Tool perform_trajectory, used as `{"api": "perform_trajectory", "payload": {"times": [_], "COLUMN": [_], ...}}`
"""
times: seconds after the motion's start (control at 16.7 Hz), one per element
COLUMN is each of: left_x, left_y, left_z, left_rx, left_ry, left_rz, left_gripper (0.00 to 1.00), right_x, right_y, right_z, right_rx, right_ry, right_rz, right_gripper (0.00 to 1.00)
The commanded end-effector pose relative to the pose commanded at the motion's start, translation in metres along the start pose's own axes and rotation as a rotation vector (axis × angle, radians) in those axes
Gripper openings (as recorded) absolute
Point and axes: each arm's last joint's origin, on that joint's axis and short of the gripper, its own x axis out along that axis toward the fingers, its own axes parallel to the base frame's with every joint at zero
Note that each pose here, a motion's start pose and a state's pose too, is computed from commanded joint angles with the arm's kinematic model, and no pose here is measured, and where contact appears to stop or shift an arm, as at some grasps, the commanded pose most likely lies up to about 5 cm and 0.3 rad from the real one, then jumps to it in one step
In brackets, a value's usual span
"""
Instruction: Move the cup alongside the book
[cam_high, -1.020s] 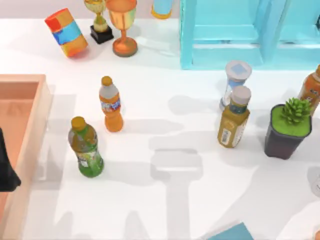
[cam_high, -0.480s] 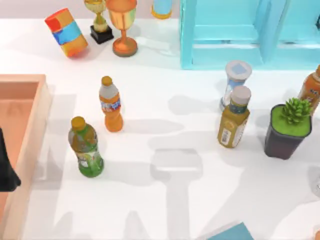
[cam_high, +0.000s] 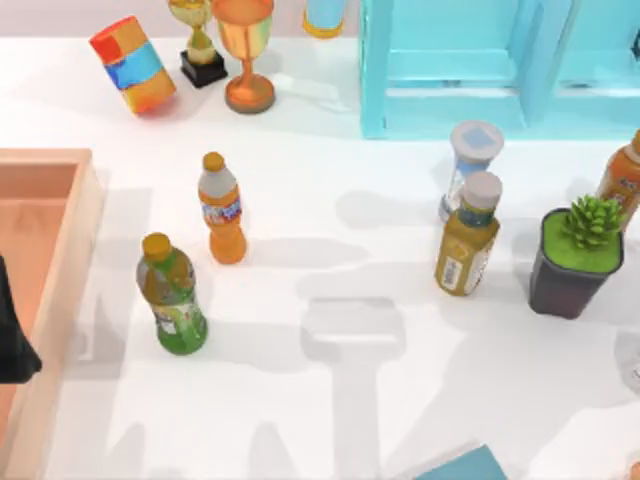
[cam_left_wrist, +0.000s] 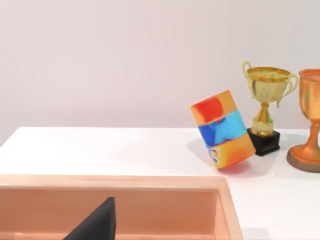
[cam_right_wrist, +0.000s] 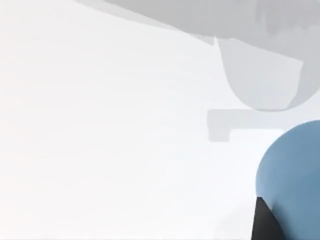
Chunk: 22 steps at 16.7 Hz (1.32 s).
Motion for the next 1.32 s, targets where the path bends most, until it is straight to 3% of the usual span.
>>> {"api": "perform_trajectory", "payload": {"times": [0.18,0.36,0.6,0.78,0.96,1.14,1.32], "left_x": [0.0,0.0,0.0,0.0,0.0,0.0,0.0], "left_y": [0.0,0.0,0.0,0.0,0.0,0.0,0.0], "left_z": [0.0,0.0,0.0,0.0,0.0,0.0,0.0], "left_rx": [0.0,0.0,0.0,0.0,0.0,0.0,0.0], "left_ry": [0.0,0.0,0.0,0.0,0.0,0.0,0.0], "left_rz": [0.0,0.0,0.0,0.0,0.0,0.0,0.0], "left_gripper": [1.0,1.0,1.0,1.0,1.0,1.0,1.0], "right_x": [-0.009,-0.041,-0.098,-0.131,-0.144,-0.141,-0.13], "right_y": [-0.007,-0.028,-0.054,-0.057,-0.045,-0.02,0.017], "right_z": [0.005,0.029,0.094,0.159,0.228,0.29,0.34], "right_rx": [0.007,0.039,0.151,0.306,0.522,0.774,1.03], "right_ry": [0.014,0.043,-0.004,-0.138,-0.299,-0.398,-0.397], "right_rz": [-0.04,-0.182,-0.41,-0.501,-0.458,-0.31,-0.14], "right_gripper": [0.0,0.0,0.0,0.0,0.0,0.0,0.0]}}
